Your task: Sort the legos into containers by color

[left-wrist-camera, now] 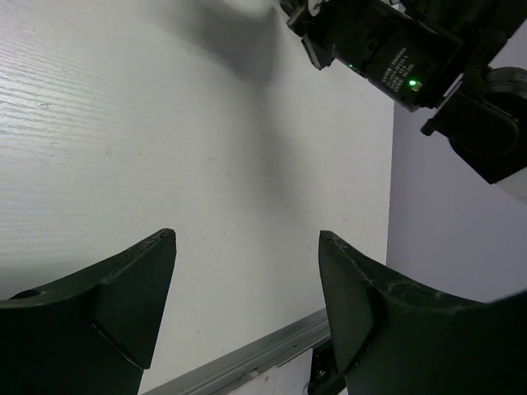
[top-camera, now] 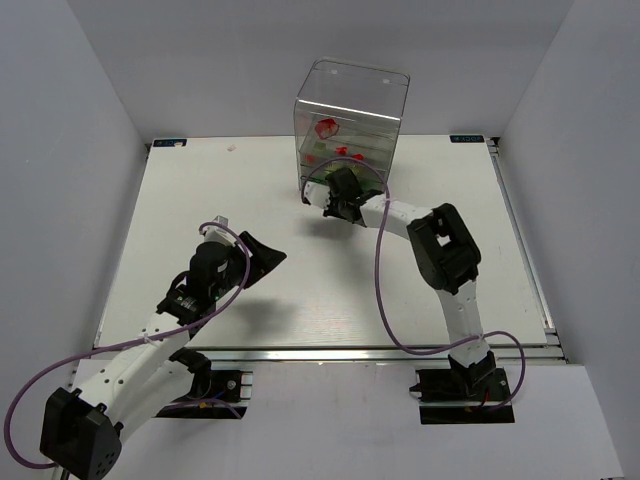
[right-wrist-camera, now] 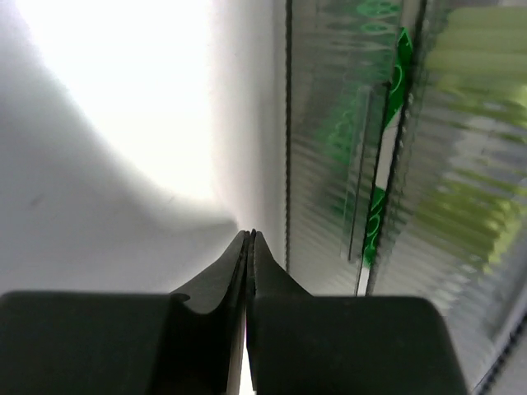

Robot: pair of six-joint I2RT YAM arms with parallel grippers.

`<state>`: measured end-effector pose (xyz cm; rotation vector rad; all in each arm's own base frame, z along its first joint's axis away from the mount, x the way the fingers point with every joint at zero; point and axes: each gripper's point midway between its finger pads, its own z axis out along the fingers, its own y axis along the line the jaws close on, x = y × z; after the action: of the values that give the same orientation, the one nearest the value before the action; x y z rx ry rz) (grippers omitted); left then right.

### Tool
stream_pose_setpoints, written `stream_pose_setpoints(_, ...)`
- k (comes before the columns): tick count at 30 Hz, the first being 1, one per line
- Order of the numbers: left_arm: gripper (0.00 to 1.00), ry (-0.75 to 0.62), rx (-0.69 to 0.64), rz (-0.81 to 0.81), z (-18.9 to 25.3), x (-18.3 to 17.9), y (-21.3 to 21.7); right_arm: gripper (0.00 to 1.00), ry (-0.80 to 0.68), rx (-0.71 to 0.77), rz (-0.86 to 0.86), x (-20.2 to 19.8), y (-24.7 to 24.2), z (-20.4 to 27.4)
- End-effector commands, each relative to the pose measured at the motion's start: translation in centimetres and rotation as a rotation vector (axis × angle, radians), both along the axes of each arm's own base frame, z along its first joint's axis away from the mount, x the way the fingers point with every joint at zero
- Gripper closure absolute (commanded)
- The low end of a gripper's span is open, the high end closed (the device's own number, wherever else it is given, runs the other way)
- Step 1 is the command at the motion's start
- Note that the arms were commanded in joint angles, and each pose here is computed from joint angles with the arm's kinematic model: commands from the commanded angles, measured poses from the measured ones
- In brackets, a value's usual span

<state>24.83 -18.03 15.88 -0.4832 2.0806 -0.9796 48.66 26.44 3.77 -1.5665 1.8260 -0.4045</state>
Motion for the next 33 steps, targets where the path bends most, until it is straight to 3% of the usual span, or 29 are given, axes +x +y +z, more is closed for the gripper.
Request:
stream_pose_setpoints(1, 0.2, -0.028, -0.004, 0.009, 1.0, 0.1, 0.1, 1.0, 0.011, 0.174, 0.034, -0.9, 1.3, 5.8)
stream_pose_setpoints(5, 0.2, -0.037, -0.01, 0.006, 1.1, 0.0, 0.1, 1.0, 0.016, 0.265, 0.047, -2.3, 1.0, 8.0)
stream_pose_setpoints(12, 0.21, -0.038, -0.015, 0.001, 1.4, -0.1, 0.1, 1.0, 0.098, 0.247, -0.036, 0.5, -0.1, 6.2)
stream_pose_setpoints(16, 0.2, -0.049, -0.016, 0.023, 1.8, -0.3, 0.6, 1.0, 0.246, 0.275, 0.097, -2.0, 1.4, 4.8)
stream_pose_setpoints(21, 0.2, -0.05, -0.025, 0.036, 1.6, -0.6, 0.9, 1.0, 0.322, 0.243, 0.178, -4.1, 1.9, 3.0)
stream_pose_setpoints(24, 0.21, -0.046, -0.023, 0.033, 1.5, -0.6, 0.8, 1.0, 0.19, 0.214, 0.073, -1.2, 1.0, 2.5)
stream_pose_setpoints(25, 0.21, -0.043, -0.02, 0.031, 1.4, -0.5, 0.7, 1.0, 0.116, 0.151, -0.036, 0.0, -0.9, 1.8)
stream_pose_setpoints(26, 0.2, -0.042, -0.021, 0.029, 1.5, -0.5, 0.7, 1.0, 0.004, 0.174, -0.065, 2.0, -0.6, 2.8)
stream_pose_setpoints(29, 0.21, -0.036, -0.019, 0.026, 1.4, -0.3, 0.5, 1.0, -0.147, 0.121, -0.131, 4.3, -2.0, 3.2)
stream_pose_setpoints(33, 0.21, -0.037, -0.019, 0.023, 1.5, -0.2, 0.4, 1.0, -0.237, 0.063, -0.19, 6.0, -3.3, 3.2)
